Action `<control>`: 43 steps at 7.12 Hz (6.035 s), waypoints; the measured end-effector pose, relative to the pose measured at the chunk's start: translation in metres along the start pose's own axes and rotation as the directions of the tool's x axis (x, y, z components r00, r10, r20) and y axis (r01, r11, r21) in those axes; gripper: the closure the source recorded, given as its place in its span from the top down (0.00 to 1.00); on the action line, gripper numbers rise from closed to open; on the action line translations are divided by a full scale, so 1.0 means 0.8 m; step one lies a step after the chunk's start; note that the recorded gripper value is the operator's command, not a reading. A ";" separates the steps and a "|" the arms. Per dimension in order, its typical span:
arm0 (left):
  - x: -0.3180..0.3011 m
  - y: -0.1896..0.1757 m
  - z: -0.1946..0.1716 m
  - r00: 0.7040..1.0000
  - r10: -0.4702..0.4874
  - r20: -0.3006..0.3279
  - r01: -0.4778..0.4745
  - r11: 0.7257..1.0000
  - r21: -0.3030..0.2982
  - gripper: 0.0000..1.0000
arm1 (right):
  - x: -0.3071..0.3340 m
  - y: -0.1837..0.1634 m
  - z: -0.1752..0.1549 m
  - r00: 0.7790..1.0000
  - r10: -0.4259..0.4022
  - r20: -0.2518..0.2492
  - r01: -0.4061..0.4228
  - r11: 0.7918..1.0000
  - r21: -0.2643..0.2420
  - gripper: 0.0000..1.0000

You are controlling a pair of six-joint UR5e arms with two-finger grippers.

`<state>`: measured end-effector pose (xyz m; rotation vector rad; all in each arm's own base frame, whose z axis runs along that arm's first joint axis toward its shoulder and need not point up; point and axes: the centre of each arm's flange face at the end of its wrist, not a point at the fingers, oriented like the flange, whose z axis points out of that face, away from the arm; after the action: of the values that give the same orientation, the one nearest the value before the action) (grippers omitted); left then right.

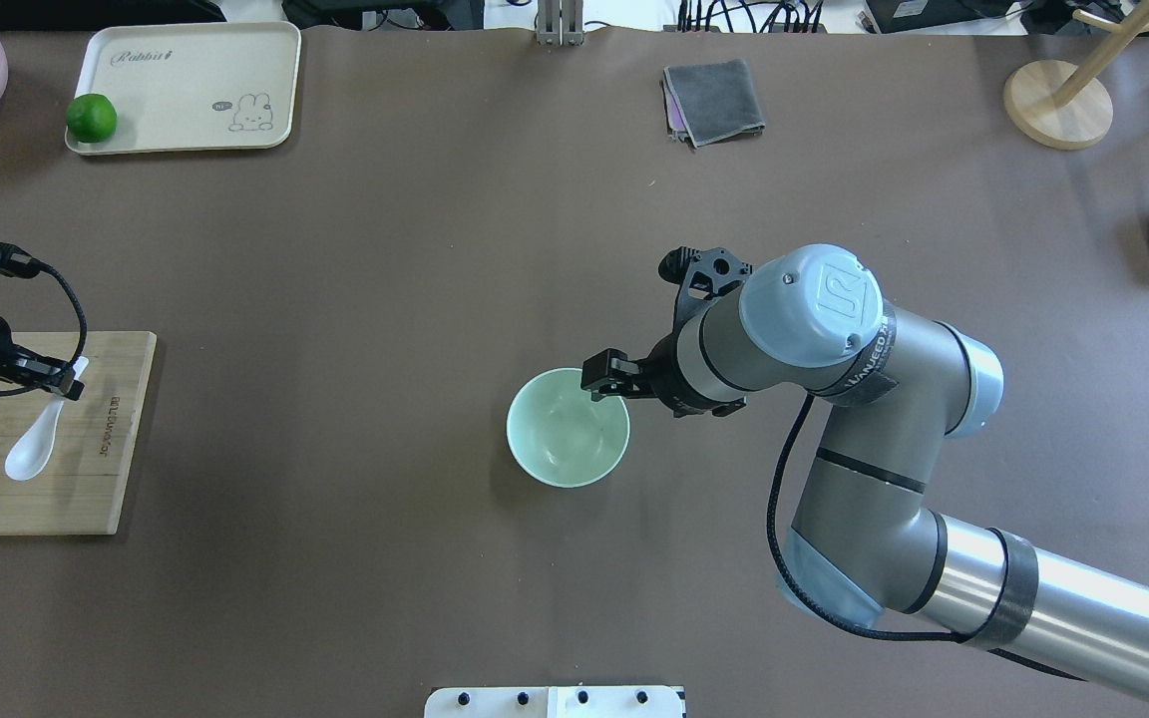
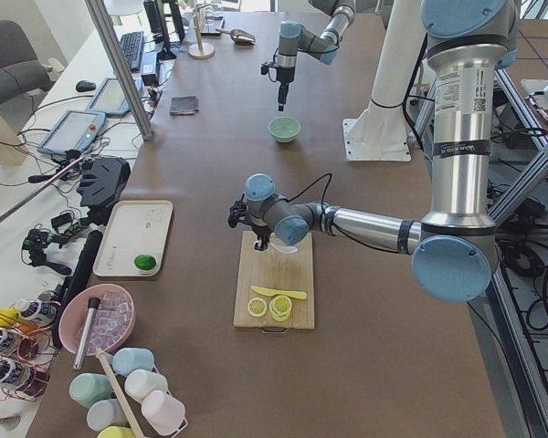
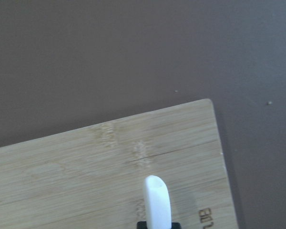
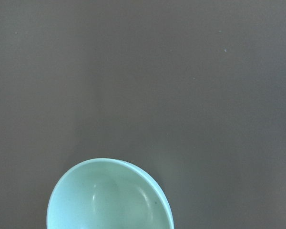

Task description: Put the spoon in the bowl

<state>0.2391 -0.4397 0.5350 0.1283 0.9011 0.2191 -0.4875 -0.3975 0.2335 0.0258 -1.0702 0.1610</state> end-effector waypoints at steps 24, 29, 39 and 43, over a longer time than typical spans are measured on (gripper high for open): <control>-0.226 0.029 -0.123 0.987 0.137 0.086 -0.138 0.990 0.001 0.98 | 0.724 -0.208 -0.319 0.920 -0.305 -0.247 0.309 0.951 -0.022 1.00; -0.270 0.060 -0.144 0.996 0.076 0.051 -0.078 0.996 0.039 0.98 | 0.770 -0.184 -0.345 0.918 -0.301 -0.258 0.312 0.950 0.000 1.00; -0.284 0.089 -0.163 0.998 0.046 0.052 -0.050 0.996 0.075 0.98 | 0.778 -0.160 -0.341 0.931 -0.291 -0.220 0.296 0.955 -0.010 1.00; -0.286 0.090 -0.162 0.998 0.044 0.049 -0.047 0.996 0.071 0.98 | 0.775 -0.157 -0.344 0.931 -0.294 -0.219 0.299 0.954 -0.007 1.00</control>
<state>-0.0096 -0.4231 0.6440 0.2205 0.8601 0.2250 0.0609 -0.4205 0.6506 0.1893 -0.8331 -0.0952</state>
